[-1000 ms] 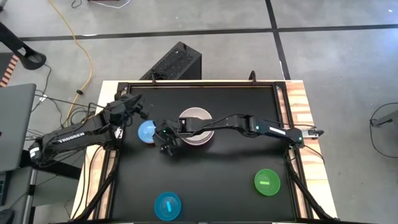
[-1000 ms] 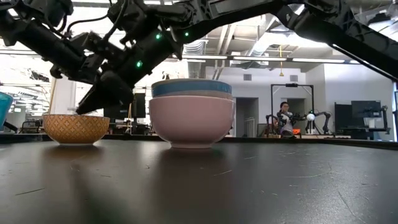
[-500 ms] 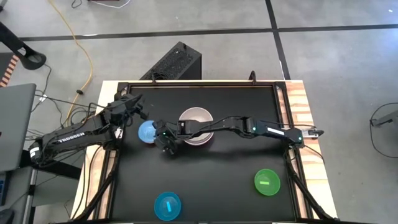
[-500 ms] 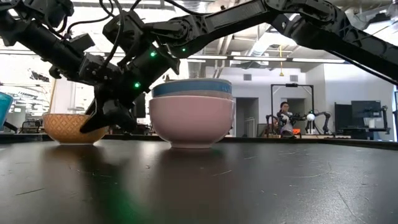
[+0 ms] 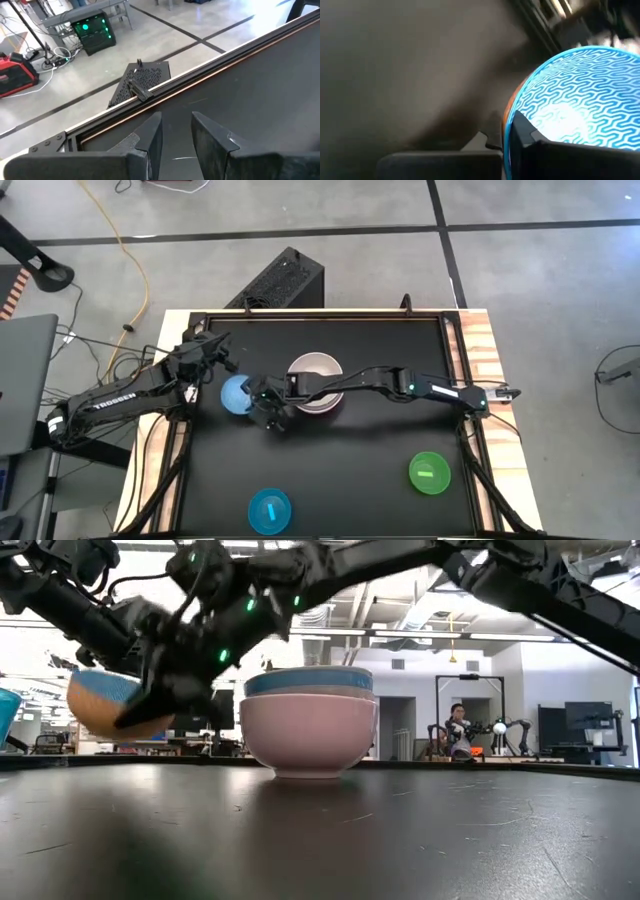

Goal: Nest bowls inside each other
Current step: Stack the light blue bowl on top of the white bowl

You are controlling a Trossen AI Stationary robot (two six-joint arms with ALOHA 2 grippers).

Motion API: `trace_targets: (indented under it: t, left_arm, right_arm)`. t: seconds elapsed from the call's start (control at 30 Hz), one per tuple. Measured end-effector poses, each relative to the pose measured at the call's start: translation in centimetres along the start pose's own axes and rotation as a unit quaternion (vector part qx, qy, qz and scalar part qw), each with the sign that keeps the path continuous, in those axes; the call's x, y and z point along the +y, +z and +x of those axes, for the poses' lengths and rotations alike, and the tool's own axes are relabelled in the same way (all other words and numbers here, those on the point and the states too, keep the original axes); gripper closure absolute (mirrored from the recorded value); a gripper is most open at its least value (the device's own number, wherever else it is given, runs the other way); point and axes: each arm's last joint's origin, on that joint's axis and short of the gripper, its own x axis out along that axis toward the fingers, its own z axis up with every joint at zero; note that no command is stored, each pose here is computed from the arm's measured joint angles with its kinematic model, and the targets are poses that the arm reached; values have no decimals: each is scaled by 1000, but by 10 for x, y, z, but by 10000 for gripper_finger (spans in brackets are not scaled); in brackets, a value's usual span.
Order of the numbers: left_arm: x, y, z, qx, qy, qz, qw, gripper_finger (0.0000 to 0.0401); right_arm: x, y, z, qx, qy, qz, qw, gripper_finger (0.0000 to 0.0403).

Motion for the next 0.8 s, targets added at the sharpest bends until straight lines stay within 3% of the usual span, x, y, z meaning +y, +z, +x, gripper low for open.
trace_targets:
  t: [0.2,0.37,0.57,0.8]
  left_arm:
    - [0,0,0,2,1,1,1000,307]
    - [0,0,0,2,1,1,1000,307]
    - [0,0,0,1,1,1,1000,307]
    - [0,0,0,1,-2,1,1000,307]
  right_arm:
    - [-23,44,-73,-72,56,34,995,396]
    - [-26,59,-138,-41,127,84,987,396]
    - [-25,56,-199,35,184,168,968,397]
    - [-16,20,-202,115,185,225,950,397]
